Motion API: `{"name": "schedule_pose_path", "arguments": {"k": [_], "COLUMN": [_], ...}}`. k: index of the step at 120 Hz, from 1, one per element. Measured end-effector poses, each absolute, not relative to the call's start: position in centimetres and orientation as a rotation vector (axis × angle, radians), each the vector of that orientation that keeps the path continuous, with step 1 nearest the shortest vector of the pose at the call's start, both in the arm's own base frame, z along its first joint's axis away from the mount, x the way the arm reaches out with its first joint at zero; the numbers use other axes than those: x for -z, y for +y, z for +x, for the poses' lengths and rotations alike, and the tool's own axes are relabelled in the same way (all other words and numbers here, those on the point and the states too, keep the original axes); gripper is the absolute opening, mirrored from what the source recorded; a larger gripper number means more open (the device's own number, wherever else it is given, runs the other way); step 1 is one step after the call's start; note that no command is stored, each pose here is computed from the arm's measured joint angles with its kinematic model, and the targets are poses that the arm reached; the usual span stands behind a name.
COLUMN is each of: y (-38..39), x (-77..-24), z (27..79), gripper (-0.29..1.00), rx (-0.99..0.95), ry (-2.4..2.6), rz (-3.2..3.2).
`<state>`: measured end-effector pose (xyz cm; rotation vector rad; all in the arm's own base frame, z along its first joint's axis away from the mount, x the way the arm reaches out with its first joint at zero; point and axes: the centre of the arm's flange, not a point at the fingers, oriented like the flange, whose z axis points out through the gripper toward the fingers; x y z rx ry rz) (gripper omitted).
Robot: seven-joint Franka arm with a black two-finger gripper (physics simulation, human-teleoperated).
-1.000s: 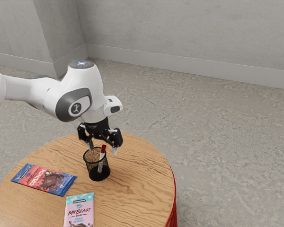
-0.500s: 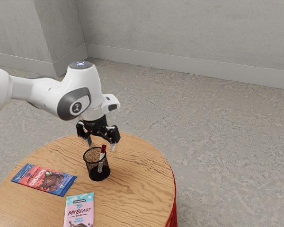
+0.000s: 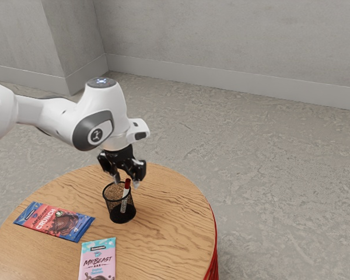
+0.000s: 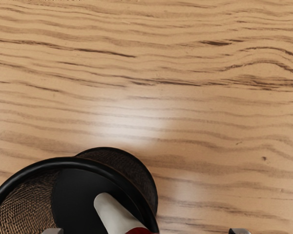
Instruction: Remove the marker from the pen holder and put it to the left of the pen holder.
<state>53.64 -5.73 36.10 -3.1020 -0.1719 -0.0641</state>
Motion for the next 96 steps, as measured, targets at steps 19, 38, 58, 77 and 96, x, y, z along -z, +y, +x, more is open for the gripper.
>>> {"name": "schedule_pose_path", "arguments": {"k": [19,38,58,77,96], "y": [-5.9,-6.0,-5.4,-5.0,-2.8], "x": [-36.0,-36.3,-37.5,-40.6,-46.1], "z": [53.5,53.5,53.0,50.7,48.9], "gripper": [0.19,0.02,-0.05,-0.07,-0.08], "rx": [0.063,0.074,0.104,0.178,0.304], "ry": [-0.151,-0.130,-0.138,-0.147,-0.185], "rz": [-3.106,-3.102,-3.097,-3.097,-3.062]}}
